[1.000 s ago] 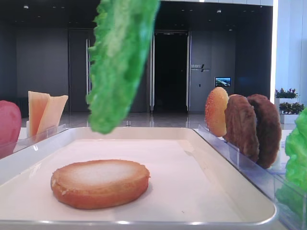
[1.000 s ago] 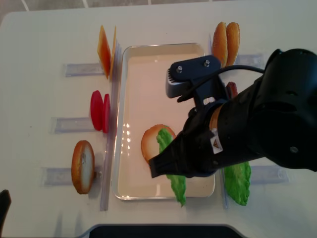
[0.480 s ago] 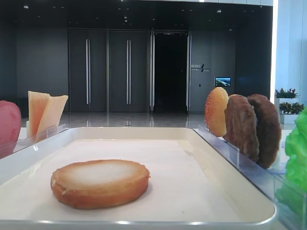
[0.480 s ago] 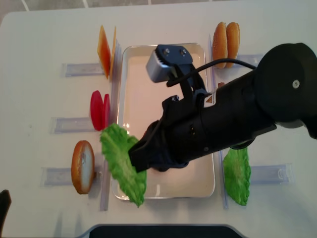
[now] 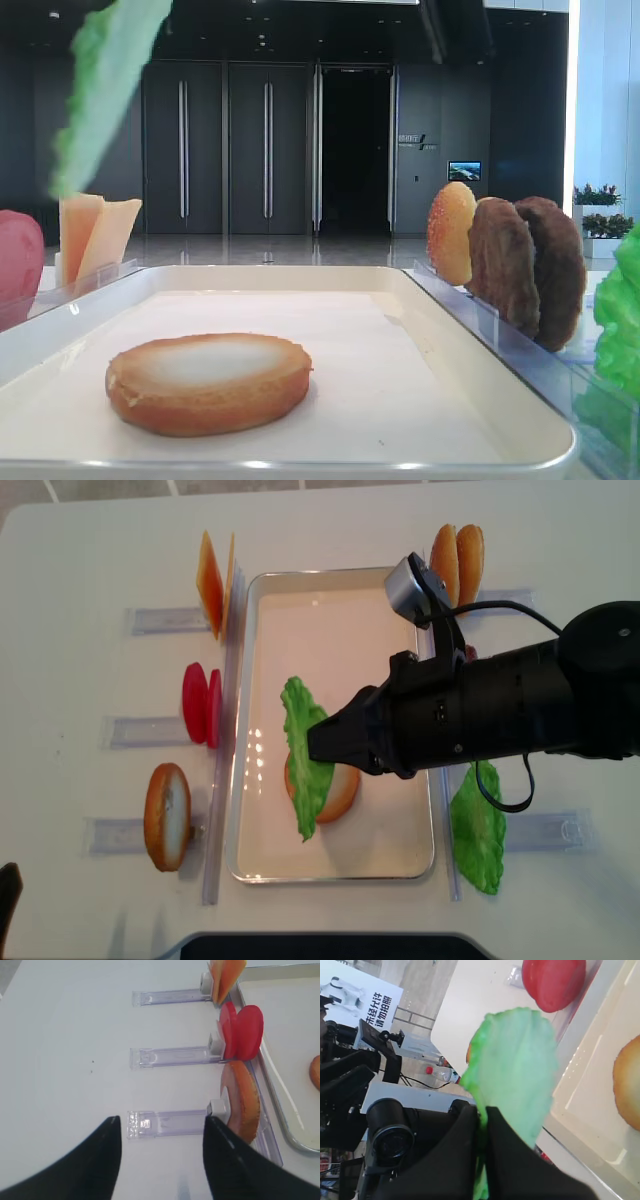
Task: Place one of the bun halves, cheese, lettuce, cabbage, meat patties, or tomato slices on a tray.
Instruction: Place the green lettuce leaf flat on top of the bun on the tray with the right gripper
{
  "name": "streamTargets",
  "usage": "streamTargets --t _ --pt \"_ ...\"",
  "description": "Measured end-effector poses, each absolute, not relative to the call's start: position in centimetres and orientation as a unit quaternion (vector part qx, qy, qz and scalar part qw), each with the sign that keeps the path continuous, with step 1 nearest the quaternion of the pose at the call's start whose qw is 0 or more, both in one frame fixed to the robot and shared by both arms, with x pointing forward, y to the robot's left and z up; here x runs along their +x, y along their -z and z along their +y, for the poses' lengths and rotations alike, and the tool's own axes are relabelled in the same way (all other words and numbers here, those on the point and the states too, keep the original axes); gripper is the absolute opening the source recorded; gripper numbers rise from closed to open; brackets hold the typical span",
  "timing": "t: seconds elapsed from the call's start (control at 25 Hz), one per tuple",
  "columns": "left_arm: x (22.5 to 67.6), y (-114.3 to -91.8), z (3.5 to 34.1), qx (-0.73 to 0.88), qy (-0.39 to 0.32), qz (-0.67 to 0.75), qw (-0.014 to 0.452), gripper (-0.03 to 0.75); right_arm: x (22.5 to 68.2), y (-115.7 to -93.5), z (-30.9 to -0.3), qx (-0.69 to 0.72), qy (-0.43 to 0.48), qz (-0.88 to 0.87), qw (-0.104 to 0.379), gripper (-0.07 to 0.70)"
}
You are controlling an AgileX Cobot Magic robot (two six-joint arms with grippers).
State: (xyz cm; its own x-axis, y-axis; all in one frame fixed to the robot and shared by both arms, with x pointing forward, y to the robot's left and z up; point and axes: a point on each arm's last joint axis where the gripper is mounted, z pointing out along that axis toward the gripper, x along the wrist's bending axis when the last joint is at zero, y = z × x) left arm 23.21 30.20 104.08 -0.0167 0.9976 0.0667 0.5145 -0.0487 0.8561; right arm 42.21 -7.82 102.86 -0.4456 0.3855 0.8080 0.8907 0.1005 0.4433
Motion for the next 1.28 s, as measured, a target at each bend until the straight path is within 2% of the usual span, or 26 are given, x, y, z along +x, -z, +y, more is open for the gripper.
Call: streamTargets --t 0.28,0.52,1.28 --pt "23.2 -104.1 30.2 0.621 -0.372 0.608 0.325 0.401 43.4 -99.6 -6.3 -0.468 0.475 -0.675 0.315 0.036" --pt "23.2 -104.1 30.2 0.621 -0.372 0.609 0.325 0.400 43.8 -97.5 -5.8 -0.475 0.455 -0.681 0.323 0.036" --pt "23.2 -104.1 30.2 0.621 -0.372 0.609 0.325 0.399 45.0 -96.3 -6.3 -0.496 0.451 -0.703 0.239 0.036"
